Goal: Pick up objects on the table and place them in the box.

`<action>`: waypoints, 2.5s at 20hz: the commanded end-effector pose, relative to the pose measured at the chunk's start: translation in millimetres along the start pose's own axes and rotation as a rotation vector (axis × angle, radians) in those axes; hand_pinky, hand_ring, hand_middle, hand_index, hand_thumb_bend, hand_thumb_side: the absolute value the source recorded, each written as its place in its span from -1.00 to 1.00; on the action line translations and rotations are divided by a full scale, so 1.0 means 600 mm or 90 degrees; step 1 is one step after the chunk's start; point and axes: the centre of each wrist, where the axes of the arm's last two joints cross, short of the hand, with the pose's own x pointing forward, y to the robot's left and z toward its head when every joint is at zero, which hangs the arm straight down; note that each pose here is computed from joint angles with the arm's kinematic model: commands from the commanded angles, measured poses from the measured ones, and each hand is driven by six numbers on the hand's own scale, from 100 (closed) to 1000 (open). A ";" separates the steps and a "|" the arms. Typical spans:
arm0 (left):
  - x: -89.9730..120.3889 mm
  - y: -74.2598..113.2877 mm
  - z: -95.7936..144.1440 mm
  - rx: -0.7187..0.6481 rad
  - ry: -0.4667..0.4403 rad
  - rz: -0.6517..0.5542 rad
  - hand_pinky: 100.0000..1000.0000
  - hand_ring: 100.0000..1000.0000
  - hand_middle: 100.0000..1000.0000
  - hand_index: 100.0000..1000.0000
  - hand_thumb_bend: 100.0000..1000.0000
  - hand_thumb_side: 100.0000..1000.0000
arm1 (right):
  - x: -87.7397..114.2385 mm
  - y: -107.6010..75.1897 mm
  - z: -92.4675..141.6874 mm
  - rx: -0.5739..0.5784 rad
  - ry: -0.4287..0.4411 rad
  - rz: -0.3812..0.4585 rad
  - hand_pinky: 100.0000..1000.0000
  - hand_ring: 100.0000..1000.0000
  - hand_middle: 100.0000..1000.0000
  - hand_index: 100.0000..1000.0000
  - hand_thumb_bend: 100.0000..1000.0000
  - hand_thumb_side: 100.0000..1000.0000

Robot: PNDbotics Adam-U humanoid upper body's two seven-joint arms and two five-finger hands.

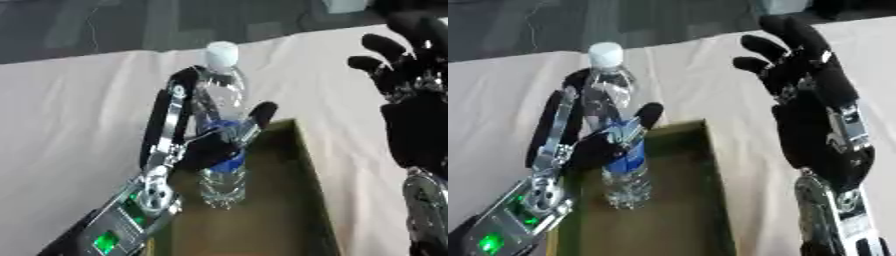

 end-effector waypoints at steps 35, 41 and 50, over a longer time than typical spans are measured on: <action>0.054 0.070 -0.004 0.087 -0.120 -0.065 0.20 0.32 1.00 0.84 -0.32 0.74 | 0.005 -0.005 0.004 -0.001 0.000 0.013 0.58 0.69 0.73 0.83 -1.00 0.61; 0.042 0.102 -0.011 0.137 -0.177 -0.151 0.26 0.37 1.00 0.84 -0.16 0.64 | 0.004 -0.007 0.011 -0.007 0.006 0.018 0.58 0.69 0.73 0.83 -1.00 0.62; 0.006 0.129 0.011 0.171 -0.226 -0.173 0.18 0.31 1.00 0.75 -0.30 0.69 | 0.002 -0.014 0.023 -0.020 0.014 0.032 0.57 0.70 0.72 0.82 -1.00 0.66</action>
